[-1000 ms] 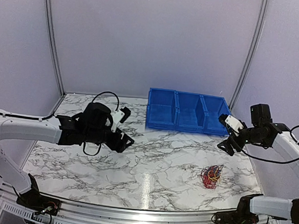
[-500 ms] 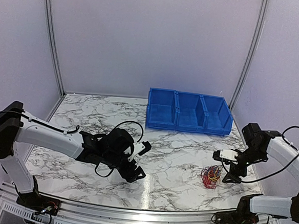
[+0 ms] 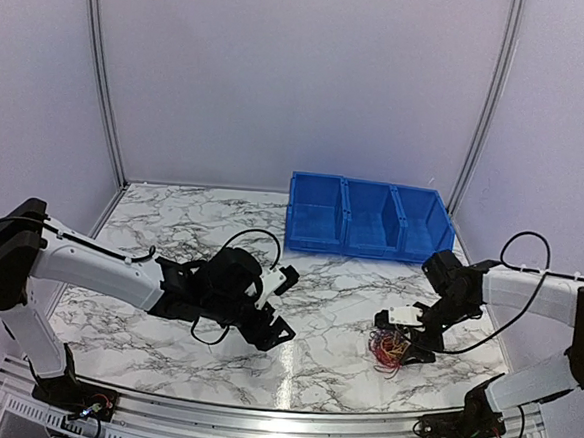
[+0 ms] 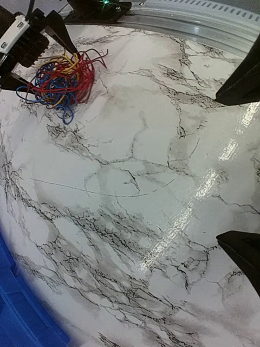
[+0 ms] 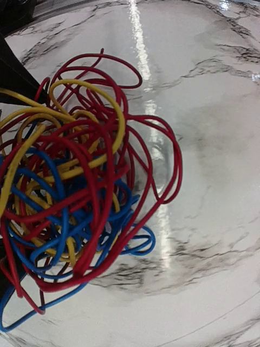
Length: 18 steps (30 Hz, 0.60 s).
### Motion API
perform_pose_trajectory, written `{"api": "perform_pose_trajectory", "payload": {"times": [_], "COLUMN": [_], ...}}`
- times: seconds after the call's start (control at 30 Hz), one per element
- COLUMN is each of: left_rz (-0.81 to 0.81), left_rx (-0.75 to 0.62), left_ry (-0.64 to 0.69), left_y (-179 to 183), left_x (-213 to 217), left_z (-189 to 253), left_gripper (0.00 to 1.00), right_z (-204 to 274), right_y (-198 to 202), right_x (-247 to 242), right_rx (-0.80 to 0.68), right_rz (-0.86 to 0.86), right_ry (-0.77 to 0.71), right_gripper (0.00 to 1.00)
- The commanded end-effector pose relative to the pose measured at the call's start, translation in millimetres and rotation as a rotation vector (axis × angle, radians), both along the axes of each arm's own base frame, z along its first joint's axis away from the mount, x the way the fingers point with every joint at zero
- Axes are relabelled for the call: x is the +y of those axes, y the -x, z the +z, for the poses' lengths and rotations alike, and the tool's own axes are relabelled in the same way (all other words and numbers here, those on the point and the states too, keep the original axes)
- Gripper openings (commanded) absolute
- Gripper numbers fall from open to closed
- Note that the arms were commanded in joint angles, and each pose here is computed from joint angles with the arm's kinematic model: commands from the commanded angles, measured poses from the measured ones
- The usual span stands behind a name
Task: Untangle the cables
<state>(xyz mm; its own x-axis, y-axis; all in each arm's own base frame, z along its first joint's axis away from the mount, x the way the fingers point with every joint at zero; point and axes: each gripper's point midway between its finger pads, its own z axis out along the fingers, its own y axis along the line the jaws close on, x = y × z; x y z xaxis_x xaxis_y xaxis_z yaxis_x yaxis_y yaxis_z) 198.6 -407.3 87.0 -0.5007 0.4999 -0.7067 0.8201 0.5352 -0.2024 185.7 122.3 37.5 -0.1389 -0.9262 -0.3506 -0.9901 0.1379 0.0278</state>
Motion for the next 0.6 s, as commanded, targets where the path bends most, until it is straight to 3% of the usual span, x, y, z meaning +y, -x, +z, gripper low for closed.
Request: {"api": "perform_pose_trajectory", "payload": {"times": [0.0, 0.13, 0.37, 0.47, 0.57], "left_rz": [0.037, 0.058, 0.004, -0.022, -0.038], "left_rx": [-0.021, -0.025, 0.027, 0.037, 0.048], "left_ry": [0.068, 0.073, 0.111, 0.126, 0.145], "left_y": [-3, -5, 2, 2, 0], "left_x": [0, 1, -16, -27, -40], "left_z": [10, 11, 13, 16, 19], "left_gripper": [0.83, 0.82, 0.79, 0.75, 0.75], "right_z": [29, 58, 68, 84, 95], "right_y": [-20, -23, -22, -29, -37], "right_x": [80, 117, 96, 90, 90], "right_rx": [-0.068, -0.040, -0.015, -0.065, -0.118], "right_rz": [0.090, 0.122, 0.074, 0.024, -0.013], "right_ry": [-0.184, -0.333, -0.304, -0.355, -0.391], "right_gripper": [0.79, 0.81, 0.85, 0.81, 0.67]}}
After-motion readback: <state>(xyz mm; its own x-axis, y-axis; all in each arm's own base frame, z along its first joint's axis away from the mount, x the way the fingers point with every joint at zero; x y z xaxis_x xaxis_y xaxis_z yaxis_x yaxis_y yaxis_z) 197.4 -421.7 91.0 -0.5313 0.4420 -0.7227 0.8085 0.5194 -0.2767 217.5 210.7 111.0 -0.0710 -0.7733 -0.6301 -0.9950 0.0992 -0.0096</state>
